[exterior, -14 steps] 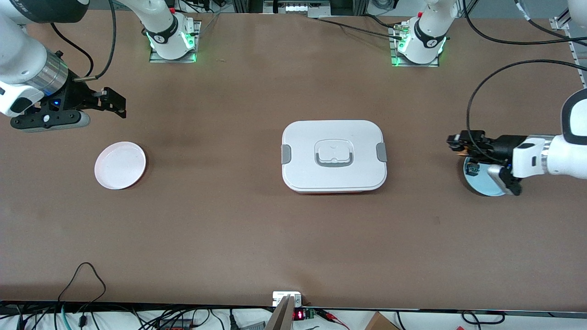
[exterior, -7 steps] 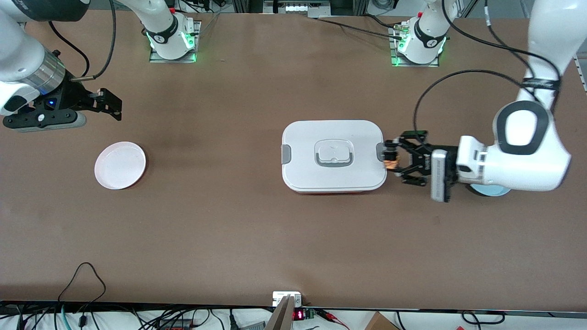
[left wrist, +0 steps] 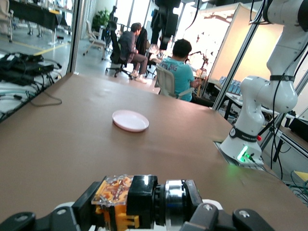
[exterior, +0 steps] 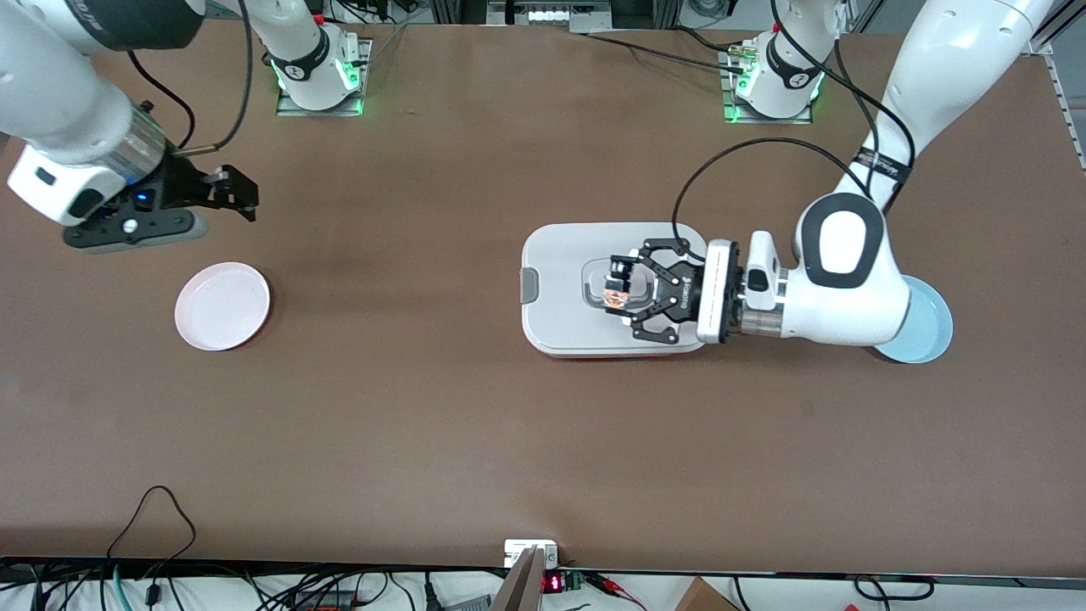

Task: Transfer orange switch to right arm and place
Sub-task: 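Reach the right gripper toward the switch held by the left gripper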

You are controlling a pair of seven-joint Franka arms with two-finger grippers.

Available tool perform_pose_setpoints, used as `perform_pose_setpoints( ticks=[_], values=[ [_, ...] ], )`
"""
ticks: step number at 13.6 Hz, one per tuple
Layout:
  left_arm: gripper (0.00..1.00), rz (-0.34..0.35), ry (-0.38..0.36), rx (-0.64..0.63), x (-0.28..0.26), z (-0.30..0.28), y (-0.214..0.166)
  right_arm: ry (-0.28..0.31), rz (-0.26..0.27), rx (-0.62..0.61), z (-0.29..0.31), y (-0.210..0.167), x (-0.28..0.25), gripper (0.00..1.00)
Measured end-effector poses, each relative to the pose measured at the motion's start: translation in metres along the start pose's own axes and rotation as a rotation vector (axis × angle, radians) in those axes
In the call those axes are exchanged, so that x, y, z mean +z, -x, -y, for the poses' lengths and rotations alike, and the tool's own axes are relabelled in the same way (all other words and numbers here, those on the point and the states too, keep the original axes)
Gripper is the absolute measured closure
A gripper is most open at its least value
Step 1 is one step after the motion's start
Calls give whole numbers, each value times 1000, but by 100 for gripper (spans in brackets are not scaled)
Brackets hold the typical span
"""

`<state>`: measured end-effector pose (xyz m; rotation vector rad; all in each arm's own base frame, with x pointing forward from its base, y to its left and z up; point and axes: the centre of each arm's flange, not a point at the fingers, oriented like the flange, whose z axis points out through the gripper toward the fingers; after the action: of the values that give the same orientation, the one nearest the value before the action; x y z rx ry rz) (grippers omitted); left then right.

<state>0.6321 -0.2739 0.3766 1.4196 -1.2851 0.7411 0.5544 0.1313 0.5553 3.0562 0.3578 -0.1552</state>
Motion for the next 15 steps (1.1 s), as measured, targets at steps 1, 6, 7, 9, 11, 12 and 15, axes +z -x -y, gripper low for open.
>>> perform_pose_setpoints(
  ticks=[1,6,7,9,11,12,15],
  values=[
    [26,-34,0,3,8,-3,-6,-22,19,-54,13,-1,4,0],
    [26,-116,-135,35,53,-18,-22,-596,31,-37,50,-12,7,0],
    [26,-113,-144,36,62,-21,-22,-714,39,6,52,-22,13,0],
    [26,-110,-147,35,67,-23,-21,-916,54,90,59,-45,31,0],
    [26,-111,-149,33,66,-23,-20,-1094,76,166,68,-68,56,0],
    [26,-114,-149,30,66,-23,-20,-1162,79,201,72,-78,68,0],
    [26,-117,-150,27,66,-23,-20,-1339,48,239,85,-107,117,0]
  ],
)
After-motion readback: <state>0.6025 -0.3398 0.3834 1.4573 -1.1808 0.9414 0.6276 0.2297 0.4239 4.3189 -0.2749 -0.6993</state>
